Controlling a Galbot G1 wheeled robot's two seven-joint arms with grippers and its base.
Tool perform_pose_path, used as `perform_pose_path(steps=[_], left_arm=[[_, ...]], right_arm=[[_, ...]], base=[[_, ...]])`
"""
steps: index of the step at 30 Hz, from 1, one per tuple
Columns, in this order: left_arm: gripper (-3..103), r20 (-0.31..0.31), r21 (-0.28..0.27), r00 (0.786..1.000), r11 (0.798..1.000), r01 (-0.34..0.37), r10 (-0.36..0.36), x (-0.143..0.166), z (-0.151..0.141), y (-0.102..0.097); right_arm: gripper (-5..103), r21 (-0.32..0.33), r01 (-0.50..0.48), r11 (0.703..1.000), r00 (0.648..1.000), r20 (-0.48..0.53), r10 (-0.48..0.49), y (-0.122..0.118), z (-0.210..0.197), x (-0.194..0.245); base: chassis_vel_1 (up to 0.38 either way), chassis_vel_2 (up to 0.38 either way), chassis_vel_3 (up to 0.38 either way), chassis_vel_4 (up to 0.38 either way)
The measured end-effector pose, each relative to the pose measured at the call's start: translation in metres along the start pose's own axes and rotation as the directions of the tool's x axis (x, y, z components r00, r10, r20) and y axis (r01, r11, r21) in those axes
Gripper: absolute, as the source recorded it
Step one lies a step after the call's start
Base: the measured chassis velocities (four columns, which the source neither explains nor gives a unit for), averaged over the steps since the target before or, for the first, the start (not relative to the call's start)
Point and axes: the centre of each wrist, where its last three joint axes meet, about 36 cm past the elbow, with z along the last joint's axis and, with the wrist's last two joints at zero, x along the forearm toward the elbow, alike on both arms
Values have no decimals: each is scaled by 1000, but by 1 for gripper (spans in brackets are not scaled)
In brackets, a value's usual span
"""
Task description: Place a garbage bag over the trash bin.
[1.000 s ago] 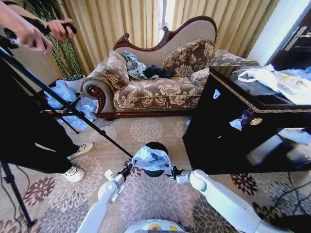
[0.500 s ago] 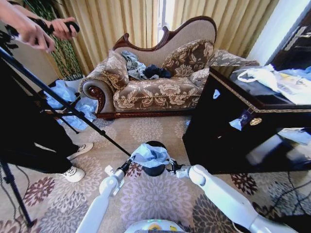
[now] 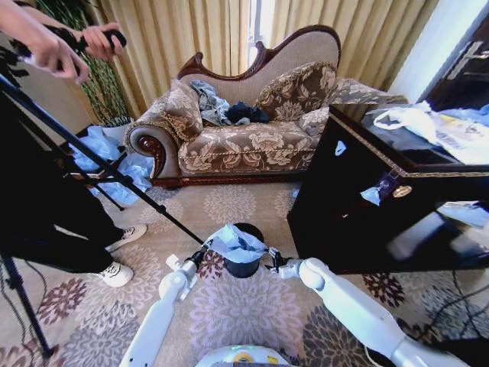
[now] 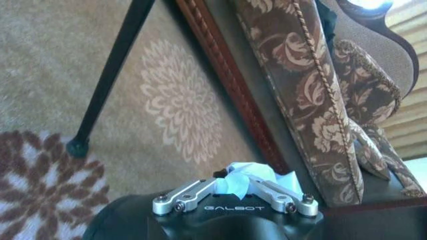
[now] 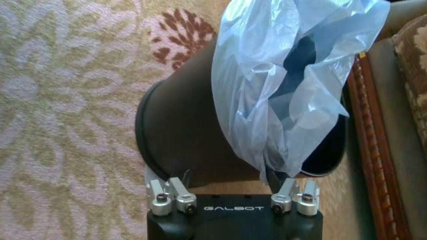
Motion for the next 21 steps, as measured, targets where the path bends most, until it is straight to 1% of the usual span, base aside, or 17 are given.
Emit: perform_pose_path(steps=[8, 11, 12, 15, 16, 17, 18, 19, 20, 21], left_arm=[[0, -1, -11, 1000, 1000, 10, -10, -4, 8, -1], [0, -10, -8, 1000, 1000, 11, -11, 3, 15, -2], [0, -10, -8, 1000, 1000, 11, -11, 3, 15, -2], [0, -22, 0, 1000, 1000, 16, -16, 9, 24, -1], [-3, -28, 2, 999, 1000, 22, -22, 10, 27, 1], [-3, -28, 2, 999, 1000, 22, -22, 10, 27, 1], [2, -32, 0, 999, 1000, 27, -27, 11, 29, 2], [8, -35, 0, 999, 1000, 31, -31, 11, 31, 4], [13, -38, 0, 999, 999, 35, -35, 13, 33, 5], [13, -38, 0, 999, 999, 35, -35, 13, 33, 5]], right_arm=[[77, 7, -15, 1000, 1000, 6, 15, 1, 0, 7], [84, 13, -34, 999, 999, 13, 34, 0, 0, 23], [84, 13, -34, 999, 999, 13, 34, 0, 0, 23], [87, 6, -33, 999, 999, 24, 33, 8, -1, 34], [93, -1, -30, 1000, 999, 29, 30, 12, -3, 38], [93, -1, -30, 1000, 999, 29, 30, 12, -3, 38], [97, -9, -26, 1000, 999, 35, 26, 18, -4, 40], [97, -15, -24, 1000, 999, 41, 25, 21, -6, 42], [100, -23, -30, 999, 998, 49, 31, 23, -8, 48], [100, -23, -30, 999, 998, 49, 31, 23, -8, 48]], base=[[0, 0, 0, 0], [0, 0, 0, 0], [0, 0, 0, 0], [0, 0, 0, 0], [0, 0, 0, 0], [0, 0, 0, 0], [0, 0, 0, 0], [0, 0, 0, 0], [0, 0, 0, 0], [0, 0, 0, 0]])
